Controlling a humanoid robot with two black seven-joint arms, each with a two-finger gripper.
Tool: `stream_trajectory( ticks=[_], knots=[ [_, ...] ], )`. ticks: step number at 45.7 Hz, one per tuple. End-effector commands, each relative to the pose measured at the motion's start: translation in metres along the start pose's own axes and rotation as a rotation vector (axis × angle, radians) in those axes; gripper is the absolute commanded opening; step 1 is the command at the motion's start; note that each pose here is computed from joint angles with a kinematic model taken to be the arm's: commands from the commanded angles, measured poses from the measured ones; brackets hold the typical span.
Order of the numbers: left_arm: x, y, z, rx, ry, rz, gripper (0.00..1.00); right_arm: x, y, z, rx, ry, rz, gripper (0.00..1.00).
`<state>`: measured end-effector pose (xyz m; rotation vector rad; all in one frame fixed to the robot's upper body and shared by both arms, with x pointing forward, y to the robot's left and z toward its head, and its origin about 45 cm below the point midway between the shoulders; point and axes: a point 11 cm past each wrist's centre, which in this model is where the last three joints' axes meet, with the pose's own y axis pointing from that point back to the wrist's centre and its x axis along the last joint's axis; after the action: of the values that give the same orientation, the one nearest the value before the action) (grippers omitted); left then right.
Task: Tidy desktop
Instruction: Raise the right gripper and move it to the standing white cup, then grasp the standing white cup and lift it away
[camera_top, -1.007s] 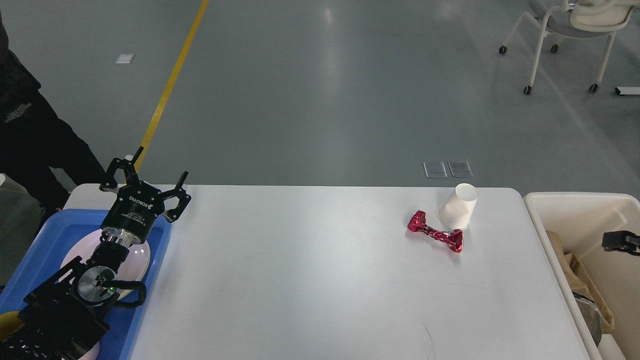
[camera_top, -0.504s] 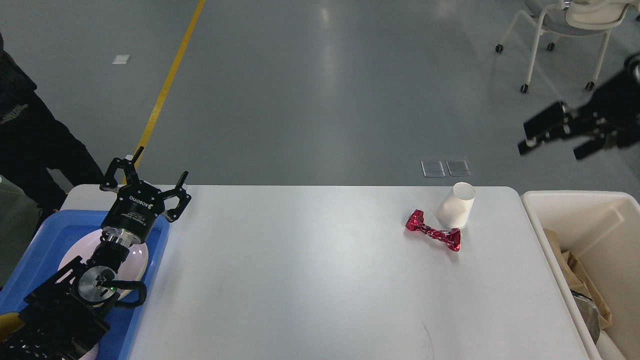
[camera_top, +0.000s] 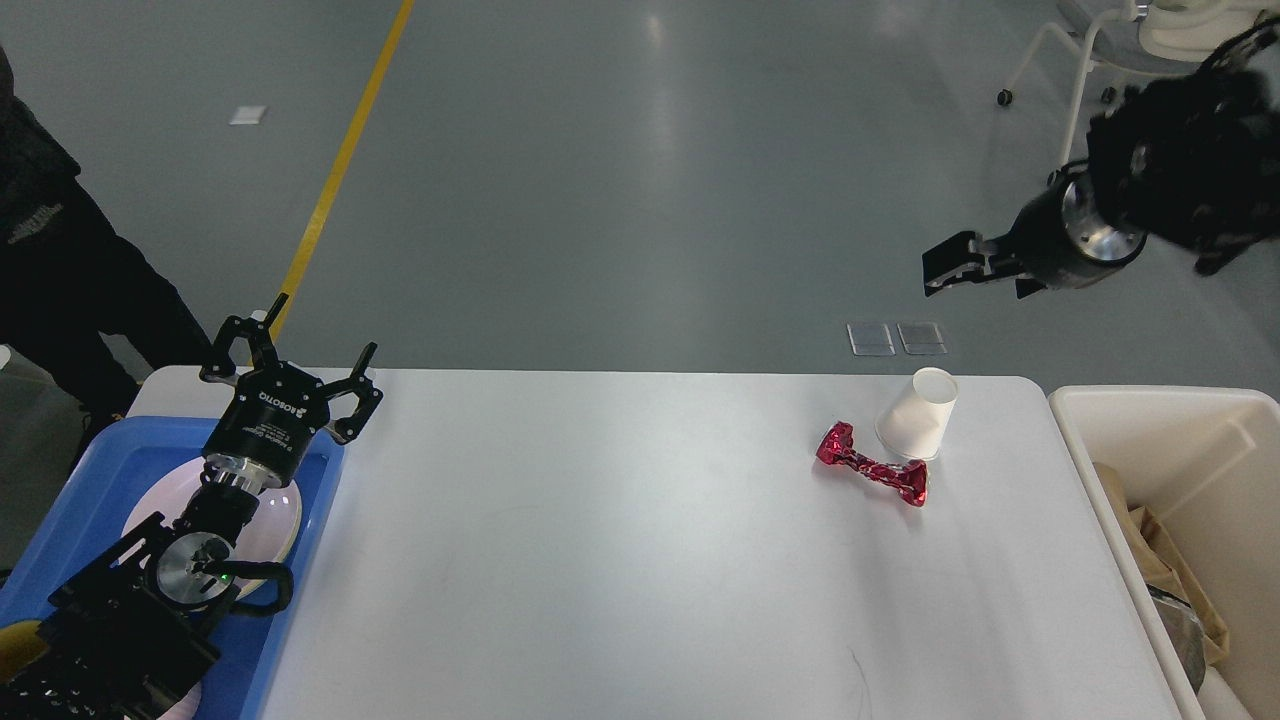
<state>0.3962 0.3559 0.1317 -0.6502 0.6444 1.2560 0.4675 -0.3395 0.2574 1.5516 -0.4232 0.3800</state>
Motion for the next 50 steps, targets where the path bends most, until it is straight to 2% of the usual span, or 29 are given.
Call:
stream_trajectory(
  ticks=[1,12,27,50],
  knots=[
    [0.000,0.000,0.000,0.000,0.000,0.000,1.00,-0.044,-0.070,0.005,-0.057,-0.136,0.076,1.00],
    [0.000,0.000,0.000,0.000,0.000,0.000,1.00,-0.091,-0.116,0.010,-0.111,-0.348,0.233,1.00],
    [0.000,0.000,0.000,0.001,-0.001,-0.001,1.00,-0.097,-0.124,0.001,-0.089,-0.442,0.350,1.00],
    [0.000,0.000,0.000,0.000,0.000,0.000,1.00,-0.114,-0.138,-0.025,-0.067,-0.448,0.403,1.00]
  ],
)
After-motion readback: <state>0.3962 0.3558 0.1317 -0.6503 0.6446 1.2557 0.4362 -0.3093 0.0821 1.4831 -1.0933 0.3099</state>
